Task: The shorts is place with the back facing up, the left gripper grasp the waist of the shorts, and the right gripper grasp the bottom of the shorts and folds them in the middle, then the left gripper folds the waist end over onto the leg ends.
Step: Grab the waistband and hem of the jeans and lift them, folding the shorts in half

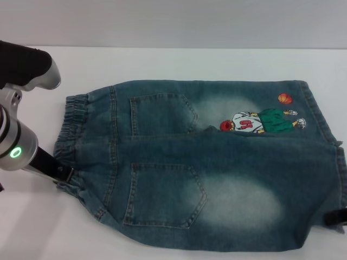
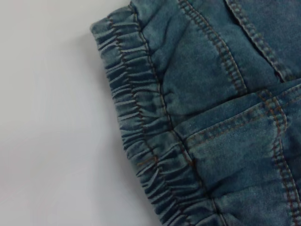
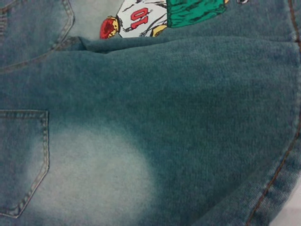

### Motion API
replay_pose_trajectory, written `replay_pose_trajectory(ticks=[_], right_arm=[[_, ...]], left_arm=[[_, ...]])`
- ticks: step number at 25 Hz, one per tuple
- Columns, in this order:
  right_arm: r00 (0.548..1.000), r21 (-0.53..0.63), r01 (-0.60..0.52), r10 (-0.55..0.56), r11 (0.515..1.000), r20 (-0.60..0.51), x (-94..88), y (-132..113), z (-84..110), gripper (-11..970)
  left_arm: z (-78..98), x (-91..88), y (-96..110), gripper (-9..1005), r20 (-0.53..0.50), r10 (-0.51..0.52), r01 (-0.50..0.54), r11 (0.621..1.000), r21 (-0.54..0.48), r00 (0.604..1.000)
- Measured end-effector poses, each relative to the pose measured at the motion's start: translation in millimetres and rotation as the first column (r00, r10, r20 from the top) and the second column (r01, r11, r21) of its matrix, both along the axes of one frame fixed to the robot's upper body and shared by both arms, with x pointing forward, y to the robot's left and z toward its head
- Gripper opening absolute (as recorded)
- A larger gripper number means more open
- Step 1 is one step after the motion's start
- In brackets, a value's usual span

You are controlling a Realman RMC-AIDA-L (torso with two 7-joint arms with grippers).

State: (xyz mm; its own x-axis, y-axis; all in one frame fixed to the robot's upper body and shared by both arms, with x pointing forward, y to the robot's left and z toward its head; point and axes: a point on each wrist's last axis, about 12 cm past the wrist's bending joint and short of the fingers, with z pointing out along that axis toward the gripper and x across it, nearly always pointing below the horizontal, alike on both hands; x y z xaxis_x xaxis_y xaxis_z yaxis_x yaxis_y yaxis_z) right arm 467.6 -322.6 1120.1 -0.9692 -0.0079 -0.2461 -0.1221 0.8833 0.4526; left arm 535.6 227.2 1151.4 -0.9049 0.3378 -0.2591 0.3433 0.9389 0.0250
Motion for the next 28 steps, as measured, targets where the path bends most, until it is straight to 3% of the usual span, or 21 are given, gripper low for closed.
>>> replay_pose_trajectory(ticks=[2,13,18,28], right_arm=[[1.000,-0.004,-0.015,0.015,1.000,0.007,1.5,1.4,0.9,556],[0.998,-0.012,-0.049,0.050,0.999,0.033,7.4,5.8,6.3,85],[0.997,-0.020,-0.051,0.052,0.999,0.052,8.0,5.6,9.9,7],[0.979,-0.039,-0.049,0.056,0.998,0.198,9.5,0.8,28.6,7]], left_arm=[[-0.4,0.7,-0.1,30,-0.001,0.000,0.000,1.000,-0.001,1.000],[1.3,4.5,2.7,30,0.012,0.018,-0.018,1.000,-0.012,1.000],[1.2,4.8,3.0,30,0.014,0.020,-0.019,1.000,-0.013,1.000],[4.7,1.4,11.6,30,0.050,0.053,-0.052,0.998,-0.034,0.997]])
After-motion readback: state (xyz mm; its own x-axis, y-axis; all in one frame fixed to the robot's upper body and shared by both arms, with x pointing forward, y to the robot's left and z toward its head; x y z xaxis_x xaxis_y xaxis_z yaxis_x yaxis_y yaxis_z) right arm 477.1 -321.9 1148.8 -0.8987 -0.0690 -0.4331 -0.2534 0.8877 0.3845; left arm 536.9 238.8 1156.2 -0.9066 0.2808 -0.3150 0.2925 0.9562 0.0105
